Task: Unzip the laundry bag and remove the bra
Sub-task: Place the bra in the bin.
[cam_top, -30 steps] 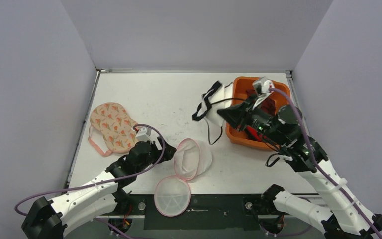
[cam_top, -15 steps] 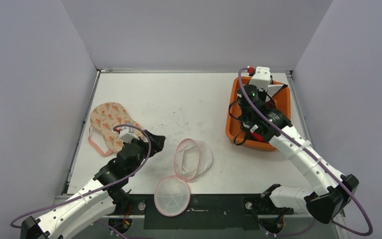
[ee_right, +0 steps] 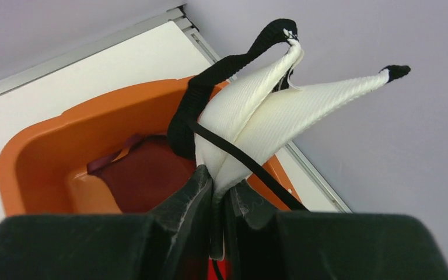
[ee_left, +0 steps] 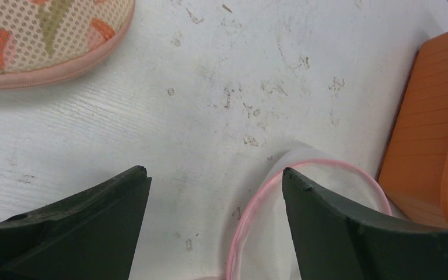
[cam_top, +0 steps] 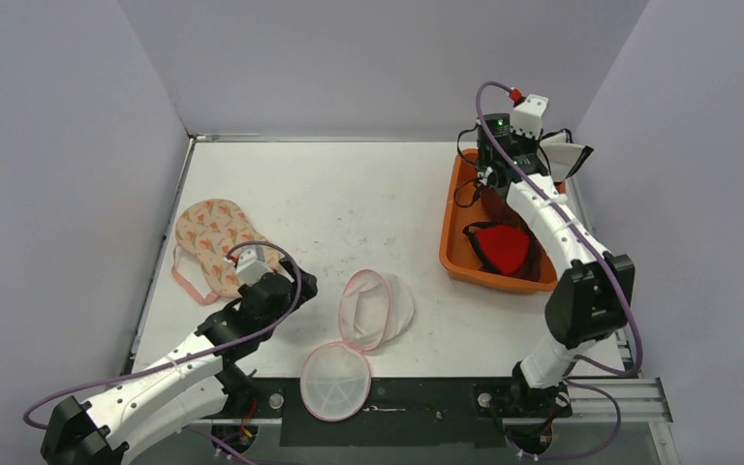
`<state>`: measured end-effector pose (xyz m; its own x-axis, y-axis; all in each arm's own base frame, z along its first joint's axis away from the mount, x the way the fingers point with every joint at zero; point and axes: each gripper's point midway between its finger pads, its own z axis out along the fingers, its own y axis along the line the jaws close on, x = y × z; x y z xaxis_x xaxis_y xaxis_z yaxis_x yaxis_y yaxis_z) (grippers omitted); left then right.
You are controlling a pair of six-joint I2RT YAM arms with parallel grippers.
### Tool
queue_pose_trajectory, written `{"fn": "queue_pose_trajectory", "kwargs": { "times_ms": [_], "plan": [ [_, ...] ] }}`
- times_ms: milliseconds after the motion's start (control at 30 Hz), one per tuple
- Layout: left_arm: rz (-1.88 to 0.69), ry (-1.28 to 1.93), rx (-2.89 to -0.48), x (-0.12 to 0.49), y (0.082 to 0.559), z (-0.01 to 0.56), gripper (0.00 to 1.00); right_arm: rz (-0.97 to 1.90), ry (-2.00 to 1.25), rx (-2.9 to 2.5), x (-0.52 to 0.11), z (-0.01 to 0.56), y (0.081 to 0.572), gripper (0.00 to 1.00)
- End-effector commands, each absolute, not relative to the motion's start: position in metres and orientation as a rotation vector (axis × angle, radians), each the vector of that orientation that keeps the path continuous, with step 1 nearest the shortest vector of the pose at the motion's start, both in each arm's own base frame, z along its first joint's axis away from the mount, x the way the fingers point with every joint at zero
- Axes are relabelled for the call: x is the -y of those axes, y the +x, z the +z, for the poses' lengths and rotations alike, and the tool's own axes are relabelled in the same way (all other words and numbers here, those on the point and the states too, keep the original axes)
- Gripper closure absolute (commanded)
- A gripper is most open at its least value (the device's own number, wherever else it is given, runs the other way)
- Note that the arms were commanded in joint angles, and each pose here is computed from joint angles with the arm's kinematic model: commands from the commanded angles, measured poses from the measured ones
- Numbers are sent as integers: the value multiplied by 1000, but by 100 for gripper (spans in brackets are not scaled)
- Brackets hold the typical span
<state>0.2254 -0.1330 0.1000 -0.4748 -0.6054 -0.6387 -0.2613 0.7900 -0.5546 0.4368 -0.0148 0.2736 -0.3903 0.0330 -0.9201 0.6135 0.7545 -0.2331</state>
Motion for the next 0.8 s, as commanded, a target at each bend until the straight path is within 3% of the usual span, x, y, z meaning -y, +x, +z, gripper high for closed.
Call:
{"fn": "queue_pose_trajectory", "kwargs": {
  "times_ms": [0,433,767],
  "plan": [
    [-444,-693,-1987,123,237,131,18,-722,555,-1892,33,263,459,95],
    [-420,-686,-2073,131,233,101,19,-865,438,-2076,31,162,484,95],
    [-427,-659,-2116,143,234,87,19,-760,336,-2174,-5,120,491,94]
  ]
}}
